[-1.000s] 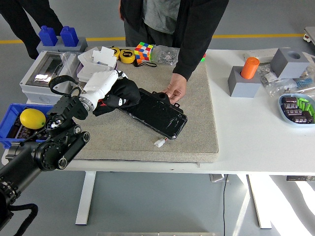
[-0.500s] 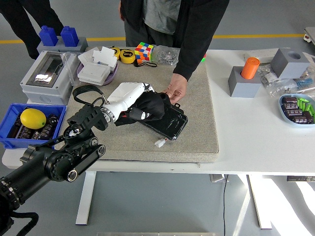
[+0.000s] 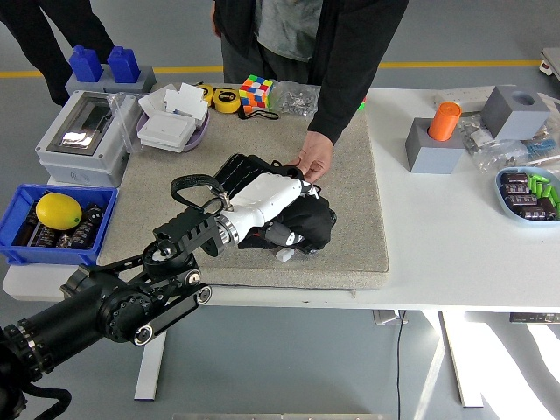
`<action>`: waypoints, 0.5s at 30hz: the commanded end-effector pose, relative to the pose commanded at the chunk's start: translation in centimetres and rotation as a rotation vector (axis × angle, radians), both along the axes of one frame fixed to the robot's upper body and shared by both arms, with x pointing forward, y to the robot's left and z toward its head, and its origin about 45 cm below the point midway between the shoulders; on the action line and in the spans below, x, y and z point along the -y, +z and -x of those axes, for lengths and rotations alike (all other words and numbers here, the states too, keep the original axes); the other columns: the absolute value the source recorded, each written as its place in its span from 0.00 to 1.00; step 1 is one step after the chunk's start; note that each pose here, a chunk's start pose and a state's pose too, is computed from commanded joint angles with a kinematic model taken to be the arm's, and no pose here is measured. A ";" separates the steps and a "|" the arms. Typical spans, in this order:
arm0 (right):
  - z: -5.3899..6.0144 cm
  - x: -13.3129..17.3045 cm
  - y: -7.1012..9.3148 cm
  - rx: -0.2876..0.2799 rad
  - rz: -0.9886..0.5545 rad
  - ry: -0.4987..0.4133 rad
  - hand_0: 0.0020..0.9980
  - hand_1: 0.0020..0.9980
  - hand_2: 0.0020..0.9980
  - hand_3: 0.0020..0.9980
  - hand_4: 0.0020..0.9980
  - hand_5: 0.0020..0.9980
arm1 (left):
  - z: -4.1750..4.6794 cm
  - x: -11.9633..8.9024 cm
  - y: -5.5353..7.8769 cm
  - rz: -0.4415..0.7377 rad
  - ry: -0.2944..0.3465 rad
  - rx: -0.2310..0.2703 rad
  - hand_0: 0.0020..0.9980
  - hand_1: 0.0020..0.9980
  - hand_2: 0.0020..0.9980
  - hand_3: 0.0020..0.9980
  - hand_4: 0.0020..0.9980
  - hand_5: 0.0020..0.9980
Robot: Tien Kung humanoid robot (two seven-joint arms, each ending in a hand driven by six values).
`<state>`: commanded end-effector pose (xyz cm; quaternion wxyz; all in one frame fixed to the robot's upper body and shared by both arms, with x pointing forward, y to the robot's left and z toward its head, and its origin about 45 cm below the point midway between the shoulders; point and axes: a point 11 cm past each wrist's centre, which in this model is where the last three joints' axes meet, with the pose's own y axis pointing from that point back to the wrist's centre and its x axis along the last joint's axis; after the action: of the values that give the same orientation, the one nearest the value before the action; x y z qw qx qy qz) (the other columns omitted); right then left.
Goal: Pick the rag up,wipe the panel,place it on the desk
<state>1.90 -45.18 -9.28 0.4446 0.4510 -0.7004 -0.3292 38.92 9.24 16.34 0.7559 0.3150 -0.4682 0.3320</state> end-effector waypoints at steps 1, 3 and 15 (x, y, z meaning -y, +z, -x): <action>0.0 0.0 0.0 0.000 0.000 0.000 0.59 0.61 0.55 0.54 0.94 0.37 | 0.06 0.2 0.1 0.005 -0.004 0.002 0.24 0.32 0.46 0.55 0.74 0.00; 0.0 0.0 0.0 0.000 0.000 0.000 0.59 0.61 0.55 0.54 0.94 0.37 | 0.12 0.3 0.3 0.009 -0.009 0.006 0.24 0.32 0.46 0.55 0.74 0.00; 0.0 0.0 0.0 0.001 0.001 -0.001 0.59 0.61 0.55 0.54 0.94 0.37 | -0.66 -0.3 0.4 -0.003 0.016 0.025 0.24 0.32 0.46 0.55 0.75 0.00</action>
<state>1.91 -45.17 -9.28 0.4443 0.4507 -0.7009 -0.3289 39.58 9.58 16.76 0.7469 0.3156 -0.4755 0.3411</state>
